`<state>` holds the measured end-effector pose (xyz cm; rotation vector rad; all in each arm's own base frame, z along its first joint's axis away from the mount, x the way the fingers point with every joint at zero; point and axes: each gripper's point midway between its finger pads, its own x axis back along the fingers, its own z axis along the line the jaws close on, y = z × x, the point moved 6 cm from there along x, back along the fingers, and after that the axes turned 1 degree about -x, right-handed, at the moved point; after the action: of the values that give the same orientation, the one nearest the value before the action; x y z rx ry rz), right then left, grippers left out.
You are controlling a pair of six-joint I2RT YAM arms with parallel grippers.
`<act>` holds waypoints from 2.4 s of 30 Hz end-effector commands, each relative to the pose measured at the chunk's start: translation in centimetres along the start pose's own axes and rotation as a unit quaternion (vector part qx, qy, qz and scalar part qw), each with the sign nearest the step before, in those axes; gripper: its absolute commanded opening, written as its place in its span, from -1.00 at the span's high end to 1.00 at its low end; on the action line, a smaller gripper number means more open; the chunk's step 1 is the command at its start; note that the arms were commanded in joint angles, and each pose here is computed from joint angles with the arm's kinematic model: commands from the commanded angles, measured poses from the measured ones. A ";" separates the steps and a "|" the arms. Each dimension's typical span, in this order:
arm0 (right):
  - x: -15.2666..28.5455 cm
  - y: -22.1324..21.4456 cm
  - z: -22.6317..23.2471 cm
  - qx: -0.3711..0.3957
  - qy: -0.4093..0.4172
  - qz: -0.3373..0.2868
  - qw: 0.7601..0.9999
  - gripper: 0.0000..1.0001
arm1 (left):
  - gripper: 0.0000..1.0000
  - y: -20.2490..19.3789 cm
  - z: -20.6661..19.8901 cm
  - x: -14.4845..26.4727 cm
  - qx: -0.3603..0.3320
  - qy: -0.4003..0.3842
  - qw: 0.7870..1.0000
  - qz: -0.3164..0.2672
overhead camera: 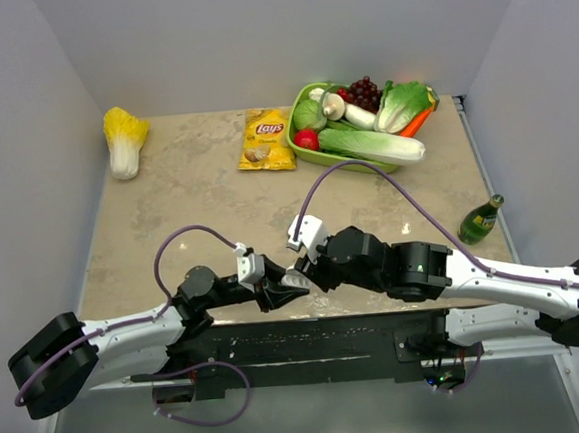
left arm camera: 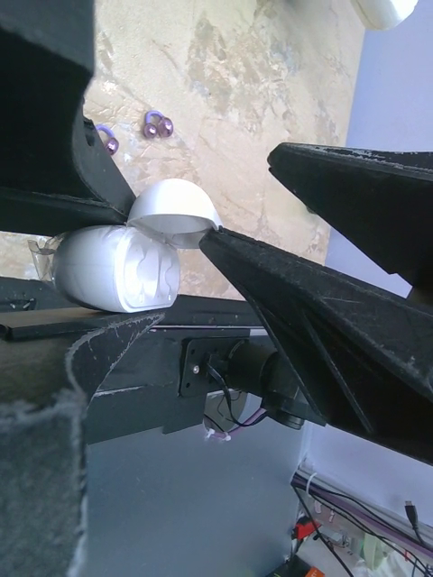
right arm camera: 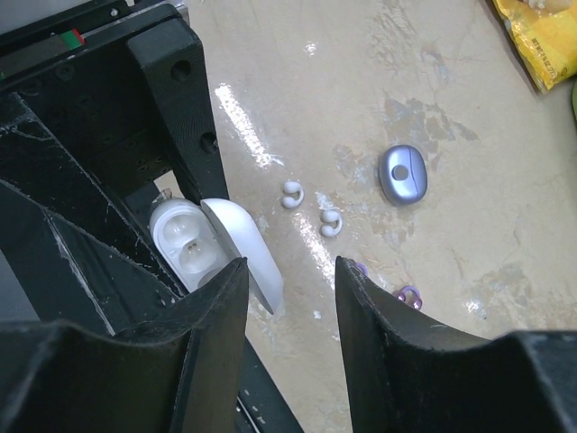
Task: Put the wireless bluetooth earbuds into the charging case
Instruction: Adjust the charging case.
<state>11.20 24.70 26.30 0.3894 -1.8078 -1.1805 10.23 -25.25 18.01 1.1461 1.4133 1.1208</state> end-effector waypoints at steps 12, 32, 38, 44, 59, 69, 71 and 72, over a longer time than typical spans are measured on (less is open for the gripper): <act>0.0 1.0 0.8 -0.011 0.062 -0.046 0.997 0.12 | 1.00 2.3 -1.4 -0.1 -0.030 -0.040 0.997 -0.055; -1.2 0.6 1.5 -0.004 0.076 -0.025 0.997 0.89 | 1.00 2.7 -1.5 -0.1 -0.028 -0.042 0.997 -0.065; -0.7 0.8 1.0 0.003 0.065 -0.017 0.998 1.00 | 0.52 2.1 -1.2 -0.2 -0.014 -0.032 0.998 -0.052; -0.2 1.0 0.8 0.023 0.069 -0.017 0.997 1.00 | -0.21 1.9 -1.1 -0.3 -0.004 -0.028 0.999 -0.042; 0.1 1.1 0.8 0.027 0.071 -0.018 0.997 1.00 | 0.19 1.8 -0.9 -0.4 -0.003 -0.025 0.999 -0.035; 0.3 1.0 0.7 0.028 0.071 -0.019 0.997 1.00 | -0.01 1.5 -0.8 -0.5 0.002 -0.022 0.999 -0.027; 0.2 1.1 0.7 0.029 0.069 -0.019 0.997 1.00 | 0.03 1.4 -0.8 -0.5 0.003 -0.022 0.999 -0.026; 0.2 1.0 0.7 0.029 0.070 -0.018 0.997 1.00 | 0.06 1.3 -0.8 -0.5 0.004 -0.022 0.999 -0.023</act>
<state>10.32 25.42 25.02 0.4745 -1.7067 -1.0515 9.55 -25.13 17.93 1.1805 1.4285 1.0789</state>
